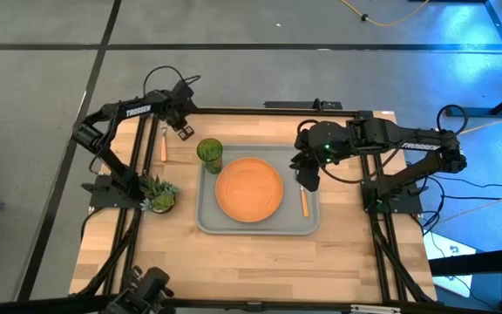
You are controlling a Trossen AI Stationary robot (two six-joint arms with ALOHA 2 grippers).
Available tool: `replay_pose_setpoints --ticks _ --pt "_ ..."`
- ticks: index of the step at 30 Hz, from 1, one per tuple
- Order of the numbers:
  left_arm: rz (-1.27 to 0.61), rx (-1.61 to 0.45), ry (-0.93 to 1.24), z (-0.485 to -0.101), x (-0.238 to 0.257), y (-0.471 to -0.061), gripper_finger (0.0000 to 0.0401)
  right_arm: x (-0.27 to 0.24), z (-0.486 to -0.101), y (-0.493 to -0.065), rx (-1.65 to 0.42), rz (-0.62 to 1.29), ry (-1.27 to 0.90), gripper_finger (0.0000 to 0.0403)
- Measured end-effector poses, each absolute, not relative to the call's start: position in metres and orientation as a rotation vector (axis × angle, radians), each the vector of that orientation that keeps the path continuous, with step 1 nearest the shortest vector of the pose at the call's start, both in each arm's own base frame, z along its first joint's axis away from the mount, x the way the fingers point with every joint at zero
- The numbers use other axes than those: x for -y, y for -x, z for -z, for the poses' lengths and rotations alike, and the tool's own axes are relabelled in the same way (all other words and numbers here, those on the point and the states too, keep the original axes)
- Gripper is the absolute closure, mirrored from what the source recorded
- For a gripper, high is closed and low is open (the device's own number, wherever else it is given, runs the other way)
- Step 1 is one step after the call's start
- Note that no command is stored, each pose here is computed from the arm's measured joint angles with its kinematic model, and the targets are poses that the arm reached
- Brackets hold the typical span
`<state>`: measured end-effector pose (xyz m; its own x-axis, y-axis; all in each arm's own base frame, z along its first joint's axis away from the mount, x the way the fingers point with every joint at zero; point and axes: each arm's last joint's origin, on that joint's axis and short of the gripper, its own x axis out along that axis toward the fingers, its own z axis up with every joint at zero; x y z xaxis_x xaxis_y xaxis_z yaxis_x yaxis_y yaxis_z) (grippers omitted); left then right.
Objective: Pick and place plate/cup/fork/spoon on tray
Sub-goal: Put the orange fork on the gray food tray to the right of the orange plate
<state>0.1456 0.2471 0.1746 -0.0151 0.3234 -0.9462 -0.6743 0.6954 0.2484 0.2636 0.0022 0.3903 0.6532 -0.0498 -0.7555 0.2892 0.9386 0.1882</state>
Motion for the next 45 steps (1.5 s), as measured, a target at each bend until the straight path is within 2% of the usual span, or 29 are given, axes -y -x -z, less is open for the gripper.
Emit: replay_pose_setpoints --ticks 5,9,20,27,45 --pt "-0.906 -1.375 0.356 -0.175 -0.251 -0.139 0.0344 -0.002 -0.39 -0.264 -0.84 0.196 -0.306 0.0304" --pt "-1.048 -1.391 0.408 -0.169 -0.256 -0.133 0.0344 -0.002 -0.39 -0.263 -0.84 0.196 -0.305 0.0304" --pt "-1.092 -1.462 0.393 -0.151 -0.266 -0.132 0.0344 -0.002 -0.39 -0.264 -0.839 0.197 -0.308 0.0304" --pt "-1.242 -1.414 0.44 -0.155 -0.271 -0.129 0.0344 -0.002 -0.39 -0.264 -0.839 0.198 -0.311 0.0304" --pt "-1.249 -1.298 0.572 -0.151 -0.282 -0.119 0.0344 -0.002 -0.39 -0.264 -0.837 0.209 -0.335 0.0304"
